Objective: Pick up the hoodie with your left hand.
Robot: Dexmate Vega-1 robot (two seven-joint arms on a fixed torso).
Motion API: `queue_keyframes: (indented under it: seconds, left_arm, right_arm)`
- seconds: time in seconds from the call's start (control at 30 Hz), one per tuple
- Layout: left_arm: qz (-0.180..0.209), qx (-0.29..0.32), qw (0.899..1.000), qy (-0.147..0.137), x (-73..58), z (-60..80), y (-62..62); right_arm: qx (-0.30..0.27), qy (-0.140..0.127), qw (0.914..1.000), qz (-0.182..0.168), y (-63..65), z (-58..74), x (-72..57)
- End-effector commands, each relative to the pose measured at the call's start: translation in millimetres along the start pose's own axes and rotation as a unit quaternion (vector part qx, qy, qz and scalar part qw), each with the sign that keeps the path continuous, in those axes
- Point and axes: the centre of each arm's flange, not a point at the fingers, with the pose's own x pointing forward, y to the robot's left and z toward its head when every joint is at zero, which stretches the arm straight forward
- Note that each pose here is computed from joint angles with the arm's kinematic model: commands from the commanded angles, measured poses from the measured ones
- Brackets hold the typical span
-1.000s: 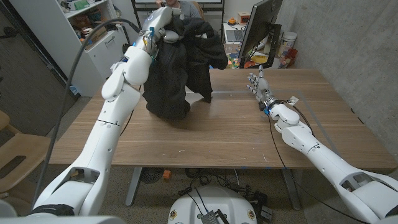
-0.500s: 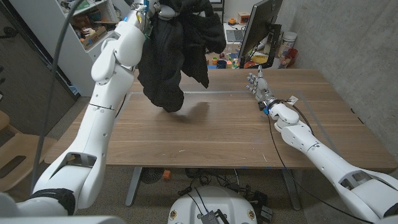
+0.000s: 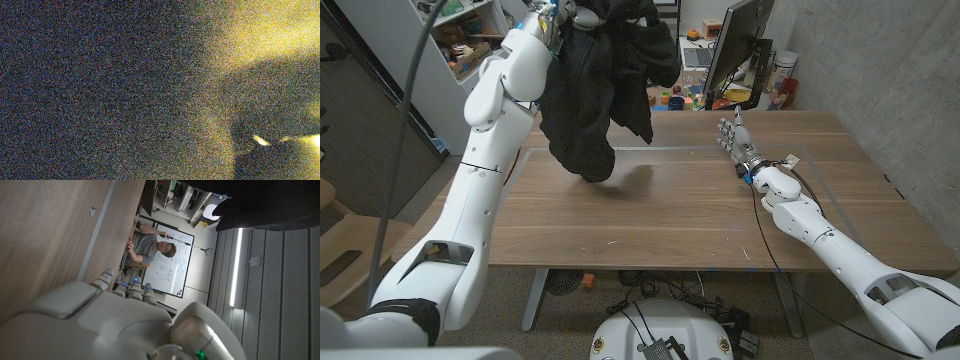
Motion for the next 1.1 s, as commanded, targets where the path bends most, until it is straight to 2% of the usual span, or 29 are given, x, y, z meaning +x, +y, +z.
queue_keyframes:
  seconds: [0.03,0.53,0.77,1.1]
  left_arm:
    - [-0.027,0.009,1.000,0.007,0.4,-3.2,-10.1]
    - [-0.036,0.020,0.999,0.004,0.4,-2.2,-16.7]
    - [-0.037,0.013,0.999,0.001,-0.4,-2.4,-23.8]
    - [-0.045,0.027,0.999,0.002,1.4,-0.4,-24.3]
  right_arm:
    - [-0.003,0.002,1.0000,-0.002,-1.7,1.2,-1.0]
    - [-0.002,0.001,0.9999,-0.013,-8.9,2.3,-5.1]
    - [-0.005,0.001,0.9999,-0.014,-11.3,3.9,-5.7]
    - [-0.008,0.000,0.9998,-0.016,-16.1,7.9,-6.5]
